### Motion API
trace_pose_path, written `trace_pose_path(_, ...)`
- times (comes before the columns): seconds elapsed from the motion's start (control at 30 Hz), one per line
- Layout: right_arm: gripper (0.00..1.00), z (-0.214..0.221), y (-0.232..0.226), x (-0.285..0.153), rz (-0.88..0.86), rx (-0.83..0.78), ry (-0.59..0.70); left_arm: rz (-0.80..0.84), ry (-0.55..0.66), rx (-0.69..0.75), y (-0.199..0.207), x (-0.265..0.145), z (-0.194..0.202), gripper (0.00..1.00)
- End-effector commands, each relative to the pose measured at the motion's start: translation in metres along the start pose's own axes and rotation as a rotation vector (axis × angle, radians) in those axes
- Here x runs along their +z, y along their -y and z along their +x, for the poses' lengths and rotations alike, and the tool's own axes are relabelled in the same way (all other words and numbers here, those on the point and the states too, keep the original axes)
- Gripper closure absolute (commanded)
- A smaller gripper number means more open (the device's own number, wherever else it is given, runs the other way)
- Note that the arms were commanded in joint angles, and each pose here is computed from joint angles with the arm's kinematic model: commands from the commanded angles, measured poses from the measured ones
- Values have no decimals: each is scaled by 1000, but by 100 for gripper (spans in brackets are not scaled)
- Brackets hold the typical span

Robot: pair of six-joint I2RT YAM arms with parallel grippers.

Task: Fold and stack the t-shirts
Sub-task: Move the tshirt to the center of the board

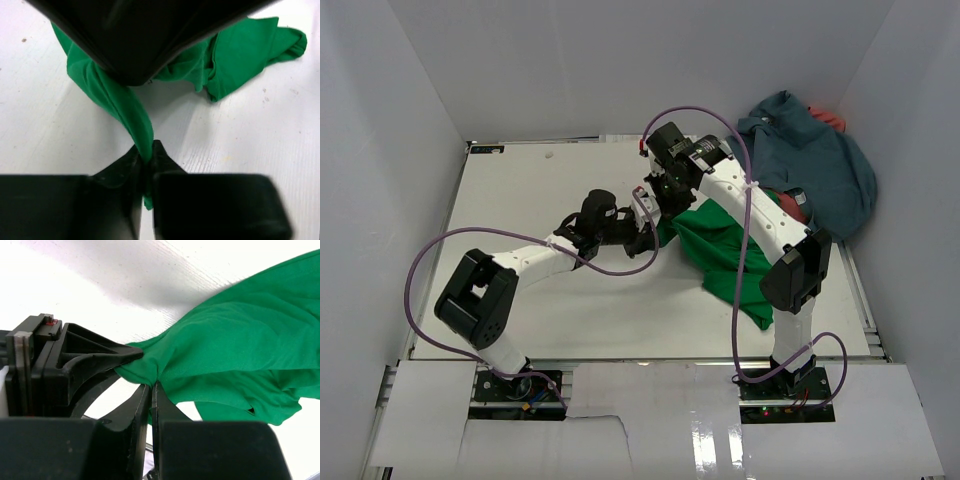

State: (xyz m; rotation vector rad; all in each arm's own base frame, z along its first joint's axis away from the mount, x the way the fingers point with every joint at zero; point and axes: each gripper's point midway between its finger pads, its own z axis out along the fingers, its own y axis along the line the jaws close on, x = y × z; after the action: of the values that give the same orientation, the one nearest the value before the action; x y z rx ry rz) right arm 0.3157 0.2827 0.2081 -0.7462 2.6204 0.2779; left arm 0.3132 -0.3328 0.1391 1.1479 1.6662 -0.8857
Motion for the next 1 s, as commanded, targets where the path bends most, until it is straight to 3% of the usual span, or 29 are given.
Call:
trace_pose_path(0.0,92,-12,-13,-10,-43,7,61,22,-35,6,6,2,-1,83)
trace_pose_path(0.03,92,-12,-13,-10,-43,8,62,22,-39,7,3,6,-3,87)
trace_pose_path(0.23,92,-12,-11,-7,-31,9,60,28,-54,0,4,5,-2,86)
trace_pose_path(0.37,91,-12,-8,-6,-20,3,59,0,-49,9,2,1,-8,100)
trace_pose_path(0.43,82,-13,-8,-4,-17,0,61,-43,-64,-1,-3,-3,-13,100)
trace_pose_path(0.57,28,-8,2,-5,34,0,72,-231,-56,-49,-33,-16,-43,100)
trace_pose_path(0.67,8,-8,19,-30,108,25,169,-408,-56,-94,-62,-30,-71,100)
trace_pose_path(0.83,2,12,22,-44,76,18,264,-595,-48,-119,-95,-51,-113,100)
trace_pose_path(0.97,8,74,9,-21,-40,4,176,-695,-102,-116,-115,-59,-116,100)
